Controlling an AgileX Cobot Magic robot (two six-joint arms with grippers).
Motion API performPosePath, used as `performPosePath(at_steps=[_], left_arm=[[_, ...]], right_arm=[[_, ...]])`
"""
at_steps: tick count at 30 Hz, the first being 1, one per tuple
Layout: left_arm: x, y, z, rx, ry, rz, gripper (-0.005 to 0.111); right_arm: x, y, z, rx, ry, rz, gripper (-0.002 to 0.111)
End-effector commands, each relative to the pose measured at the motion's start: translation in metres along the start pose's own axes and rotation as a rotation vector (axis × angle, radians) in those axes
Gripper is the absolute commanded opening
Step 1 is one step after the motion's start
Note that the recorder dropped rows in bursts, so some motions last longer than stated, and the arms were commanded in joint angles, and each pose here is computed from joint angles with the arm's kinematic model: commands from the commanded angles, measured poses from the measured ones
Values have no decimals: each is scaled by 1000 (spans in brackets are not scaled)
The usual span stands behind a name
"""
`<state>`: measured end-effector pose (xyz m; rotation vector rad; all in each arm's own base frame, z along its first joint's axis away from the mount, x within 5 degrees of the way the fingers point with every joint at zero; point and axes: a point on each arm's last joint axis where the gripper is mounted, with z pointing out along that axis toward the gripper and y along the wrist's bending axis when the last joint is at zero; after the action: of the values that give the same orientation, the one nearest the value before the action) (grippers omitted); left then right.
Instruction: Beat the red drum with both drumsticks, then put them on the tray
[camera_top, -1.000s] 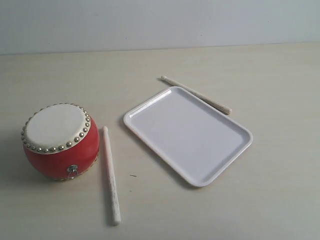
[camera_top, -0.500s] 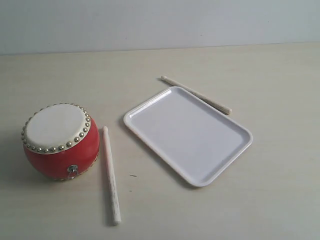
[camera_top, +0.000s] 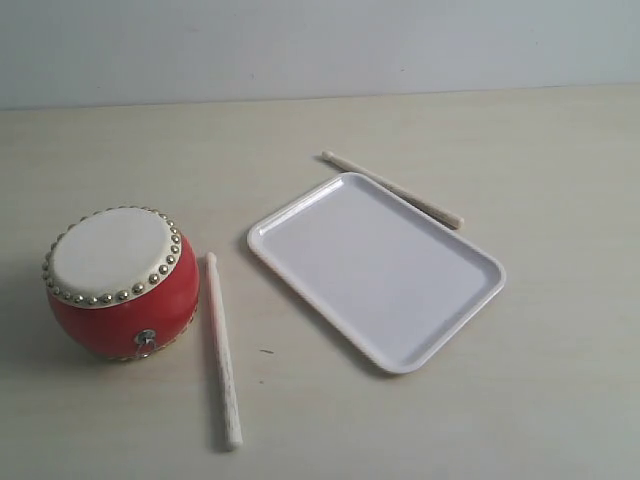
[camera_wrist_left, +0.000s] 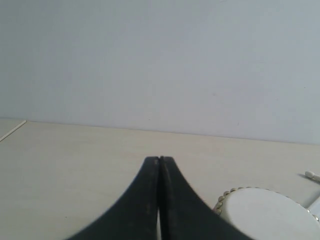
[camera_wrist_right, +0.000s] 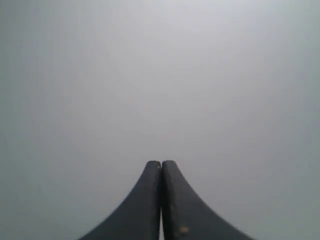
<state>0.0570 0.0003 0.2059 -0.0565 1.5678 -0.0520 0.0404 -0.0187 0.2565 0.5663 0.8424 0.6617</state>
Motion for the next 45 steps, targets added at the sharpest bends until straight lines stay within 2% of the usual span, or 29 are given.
performPosePath(at_steps=[1, 6, 11, 16, 24, 27, 28, 30, 32, 35, 37, 40, 43, 45], left_arm=[[0, 0, 0, -1, -5, -10, 0], [0, 0, 0, -1, -5, -10, 0], [0, 0, 0, -1, -5, -10, 0], [0, 0, 0, -1, -5, -10, 0], [0, 0, 0, -1, -5, -10, 0], [0, 0, 0, -1, -5, -10, 0], [0, 0, 0, -1, -5, -10, 0], [0, 0, 0, -1, -5, -10, 0], [0, 0, 0, -1, -5, -10, 0], [0, 0, 0, -1, -5, -10, 0], [0, 0, 0, -1, -5, -10, 0], [0, 0, 0, -1, -5, -10, 0], [0, 0, 0, -1, -5, -10, 0], [0, 0, 0, -1, -5, -10, 0]], right_arm=[[7, -2, 9, 89, 113, -101, 0], [12, 17, 45, 159, 337, -193, 0], [20, 35, 95, 155, 508, -385, 0], [29, 31, 131, 233, 459, -201, 0], [59, 5, 138, 355, 605, -209, 0], [72, -5, 143, 306, 694, -420, 0], [76, -7, 146, 313, 731, -435, 0], [86, -5, 168, 341, 878, -489, 0], [99, 0, 210, 338, 1087, -628, 0], [125, 7, 253, 214, 1390, -685, 0], [155, 7, 272, 119, 1584, -644, 0], [222, 7, 283, -7, 1807, -674, 0], [268, 8, 279, -92, 1958, -757, 0], [292, 5, 274, -119, 2081, -875, 0]])
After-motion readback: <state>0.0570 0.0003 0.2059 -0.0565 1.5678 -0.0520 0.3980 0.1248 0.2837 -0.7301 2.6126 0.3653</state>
